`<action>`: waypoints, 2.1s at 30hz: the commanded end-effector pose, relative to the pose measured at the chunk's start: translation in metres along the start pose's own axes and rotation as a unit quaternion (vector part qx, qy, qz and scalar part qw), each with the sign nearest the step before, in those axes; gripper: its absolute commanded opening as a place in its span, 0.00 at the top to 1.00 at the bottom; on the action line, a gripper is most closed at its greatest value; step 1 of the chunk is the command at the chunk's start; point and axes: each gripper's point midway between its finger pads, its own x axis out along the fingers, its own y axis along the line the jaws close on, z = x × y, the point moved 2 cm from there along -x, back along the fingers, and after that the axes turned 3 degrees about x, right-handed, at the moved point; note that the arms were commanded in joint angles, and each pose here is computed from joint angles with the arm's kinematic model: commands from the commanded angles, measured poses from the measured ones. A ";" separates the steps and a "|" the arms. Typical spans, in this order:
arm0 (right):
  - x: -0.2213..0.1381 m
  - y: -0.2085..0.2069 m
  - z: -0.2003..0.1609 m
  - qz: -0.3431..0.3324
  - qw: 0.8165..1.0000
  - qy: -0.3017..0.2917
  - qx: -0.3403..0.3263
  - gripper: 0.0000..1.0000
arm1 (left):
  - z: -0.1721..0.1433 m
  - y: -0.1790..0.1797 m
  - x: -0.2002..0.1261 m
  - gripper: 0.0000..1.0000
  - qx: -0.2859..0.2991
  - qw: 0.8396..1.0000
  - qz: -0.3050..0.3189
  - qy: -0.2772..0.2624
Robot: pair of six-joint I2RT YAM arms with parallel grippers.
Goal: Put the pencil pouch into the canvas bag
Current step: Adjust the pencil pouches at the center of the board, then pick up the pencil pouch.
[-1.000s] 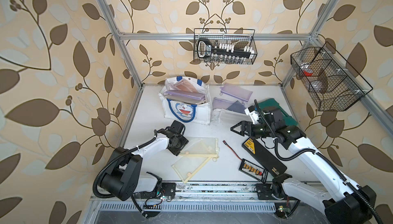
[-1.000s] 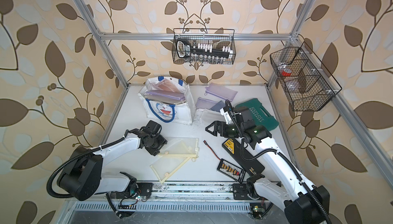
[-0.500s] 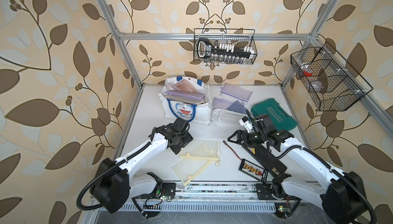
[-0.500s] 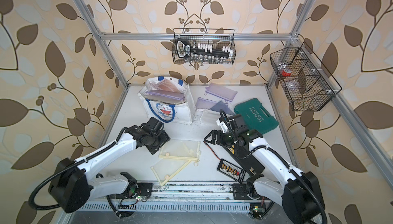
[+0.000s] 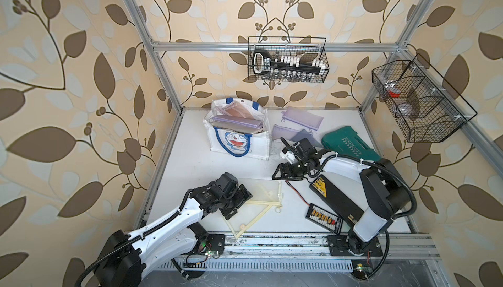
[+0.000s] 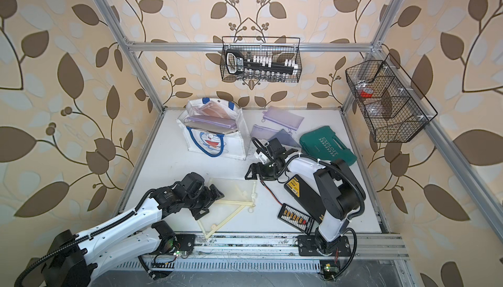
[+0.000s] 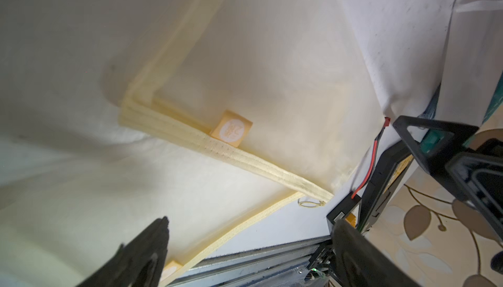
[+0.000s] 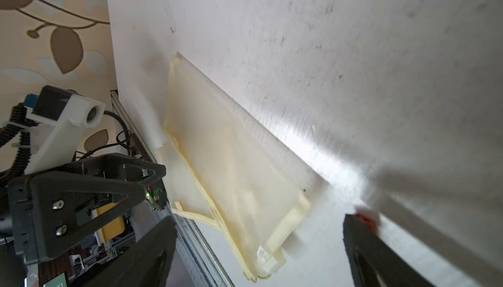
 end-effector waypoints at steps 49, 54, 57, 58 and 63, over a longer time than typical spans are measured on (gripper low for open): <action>-0.077 0.077 -0.036 0.078 0.989 -0.070 -0.105 1.00 | -0.001 -0.127 -0.014 0.42 0.181 0.956 -0.229 -0.029; -0.117 0.121 -0.034 0.143 0.975 -0.087 -0.144 1.00 | -0.009 -0.153 -0.053 0.01 0.217 0.931 -0.290 -0.039; -0.136 0.146 -0.038 0.184 0.965 -0.082 -0.168 1.00 | -0.017 -0.169 -0.077 0.01 0.237 0.909 -0.340 -0.041; -0.142 0.153 -0.039 0.196 0.962 -0.081 -0.174 1.00 | -0.019 -0.173 -0.085 0.01 0.242 0.902 -0.355 -0.044; -0.164 0.181 -0.045 0.245 0.947 -0.065 -0.196 1.00 | -0.029 -0.194 -0.123 0.09 0.270 0.867 -0.415 -0.056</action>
